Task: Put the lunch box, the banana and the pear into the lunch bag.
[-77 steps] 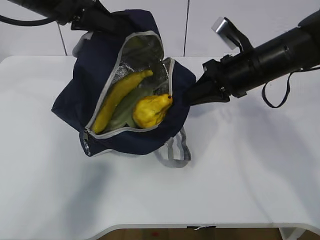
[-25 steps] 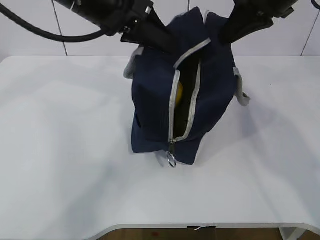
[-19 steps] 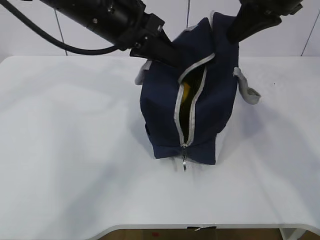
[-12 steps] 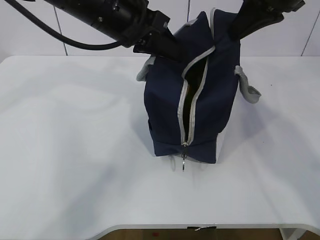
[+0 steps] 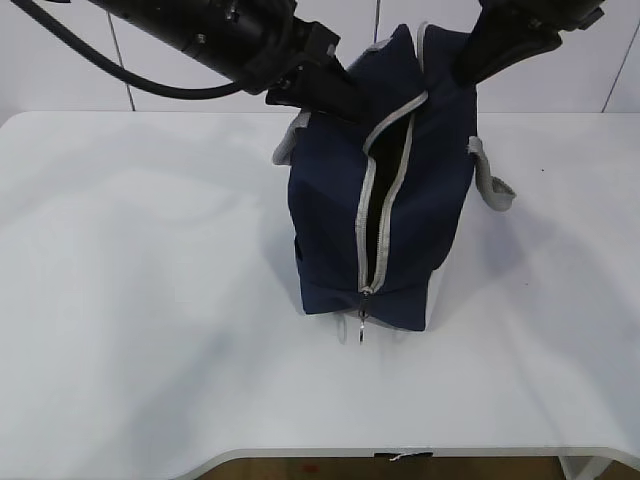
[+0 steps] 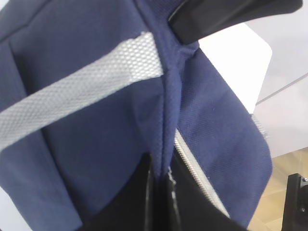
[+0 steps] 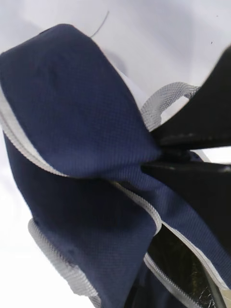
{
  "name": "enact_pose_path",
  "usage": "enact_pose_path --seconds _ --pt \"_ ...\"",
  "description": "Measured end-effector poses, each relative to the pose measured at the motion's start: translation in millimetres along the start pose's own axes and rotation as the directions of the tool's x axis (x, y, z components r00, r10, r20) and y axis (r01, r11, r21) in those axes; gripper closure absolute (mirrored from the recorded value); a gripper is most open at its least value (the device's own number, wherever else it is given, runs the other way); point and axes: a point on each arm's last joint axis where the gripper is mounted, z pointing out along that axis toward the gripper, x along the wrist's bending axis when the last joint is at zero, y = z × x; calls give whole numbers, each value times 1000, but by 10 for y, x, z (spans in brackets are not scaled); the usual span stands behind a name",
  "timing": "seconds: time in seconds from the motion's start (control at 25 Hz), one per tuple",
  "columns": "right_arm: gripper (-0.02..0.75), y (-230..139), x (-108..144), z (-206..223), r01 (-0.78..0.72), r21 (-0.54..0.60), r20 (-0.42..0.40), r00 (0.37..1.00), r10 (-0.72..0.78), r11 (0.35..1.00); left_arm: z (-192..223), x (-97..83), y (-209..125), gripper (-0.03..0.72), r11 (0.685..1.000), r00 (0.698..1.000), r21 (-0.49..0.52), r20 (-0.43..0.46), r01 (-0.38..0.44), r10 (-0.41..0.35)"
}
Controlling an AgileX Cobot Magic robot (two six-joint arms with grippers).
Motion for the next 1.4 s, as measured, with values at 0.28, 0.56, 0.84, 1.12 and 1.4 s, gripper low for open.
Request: enact_pose_path --seconds 0.28,0.56,0.84,1.12,1.4 --pt "706 -1 -13 27 -3 5 -2 1000 3 1000 0 12 -1 697 1000 1000 1 -13 -8 8" --pt "705 -4 -45 85 -18 18 -4 1000 18 1000 0 18 -6 697 1000 1000 7 -20 -14 14" --pt "685 -6 -47 85 -25 20 -1 1000 25 999 -1 25 -6 687 1000 999 7 -27 -20 20" --pt "634 -1 -50 85 -27 14 1 1000 27 1000 -1 32 -6 612 1000 999 8 -34 -23 23" --pt "570 8 -54 85 -26 4 6 1000 26 1000 -1 33 -7 527 1000 999 9 -36 -24 25"
